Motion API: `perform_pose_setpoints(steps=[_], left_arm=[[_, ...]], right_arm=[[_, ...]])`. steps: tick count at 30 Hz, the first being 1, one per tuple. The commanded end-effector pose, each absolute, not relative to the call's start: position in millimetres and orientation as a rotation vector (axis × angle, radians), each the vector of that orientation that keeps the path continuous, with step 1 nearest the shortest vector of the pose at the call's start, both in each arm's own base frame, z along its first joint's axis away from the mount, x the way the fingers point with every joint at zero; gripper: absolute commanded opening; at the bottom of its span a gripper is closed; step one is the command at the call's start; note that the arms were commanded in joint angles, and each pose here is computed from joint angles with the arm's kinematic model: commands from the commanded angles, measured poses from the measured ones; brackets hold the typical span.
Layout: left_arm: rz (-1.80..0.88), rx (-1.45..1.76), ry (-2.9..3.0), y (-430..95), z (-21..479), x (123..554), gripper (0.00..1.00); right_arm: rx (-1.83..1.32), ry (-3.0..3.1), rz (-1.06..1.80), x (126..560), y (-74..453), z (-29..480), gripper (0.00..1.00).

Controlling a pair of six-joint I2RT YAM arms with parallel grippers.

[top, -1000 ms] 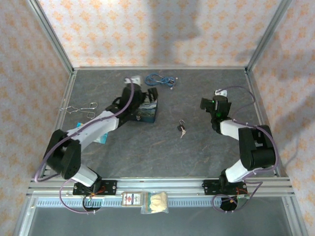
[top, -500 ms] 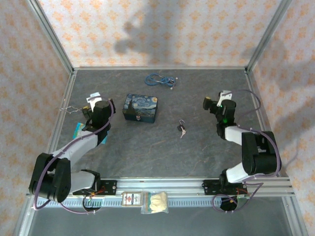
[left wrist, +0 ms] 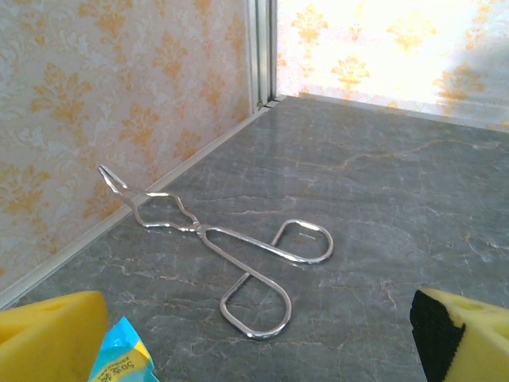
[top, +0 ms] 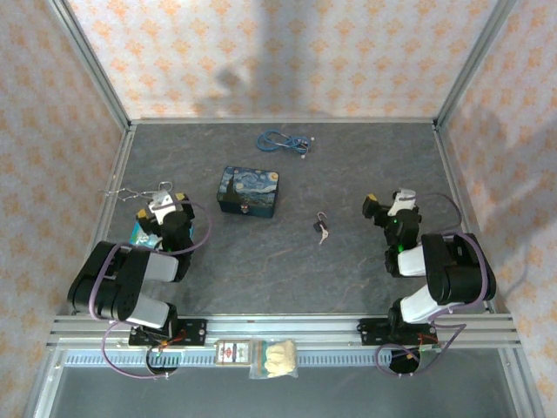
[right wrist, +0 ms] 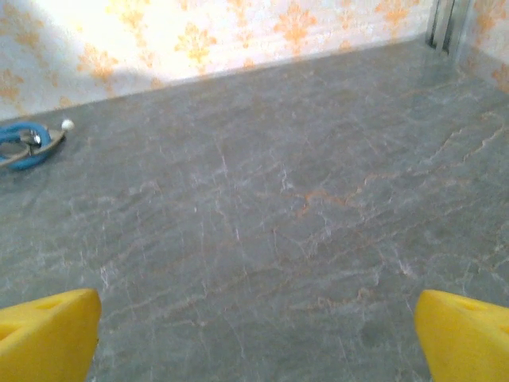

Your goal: Unlock the padlock with the key

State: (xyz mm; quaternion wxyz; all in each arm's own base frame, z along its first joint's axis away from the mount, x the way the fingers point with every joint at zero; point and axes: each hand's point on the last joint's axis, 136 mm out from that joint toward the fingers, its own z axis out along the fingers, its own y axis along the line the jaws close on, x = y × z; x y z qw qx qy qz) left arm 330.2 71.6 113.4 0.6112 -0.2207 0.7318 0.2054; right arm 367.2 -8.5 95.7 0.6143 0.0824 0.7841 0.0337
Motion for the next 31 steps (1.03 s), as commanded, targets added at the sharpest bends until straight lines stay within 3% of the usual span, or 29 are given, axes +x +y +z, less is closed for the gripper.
perform_pose_setpoints(steps=[1, 8, 13, 31], left_arm=[[0.335, -0.448, 1.505, 58, 158, 338, 0.99], [0.231, -0.378, 1.458, 53, 156, 326, 0.99], [0.279, -0.393, 1.542, 55, 145, 349, 0.99], [0.248, -0.408, 1.581, 61, 138, 356, 0.99]], right_arm=[[0.234, 1.705, 0.057, 376, -18, 123, 1.0], [0.236, 1.692, 0.048, 374, -18, 125, 1.0], [0.236, 1.694, 0.046, 374, -17, 124, 1.0], [0.24, 1.692, 0.039, 374, -18, 125, 1.0]])
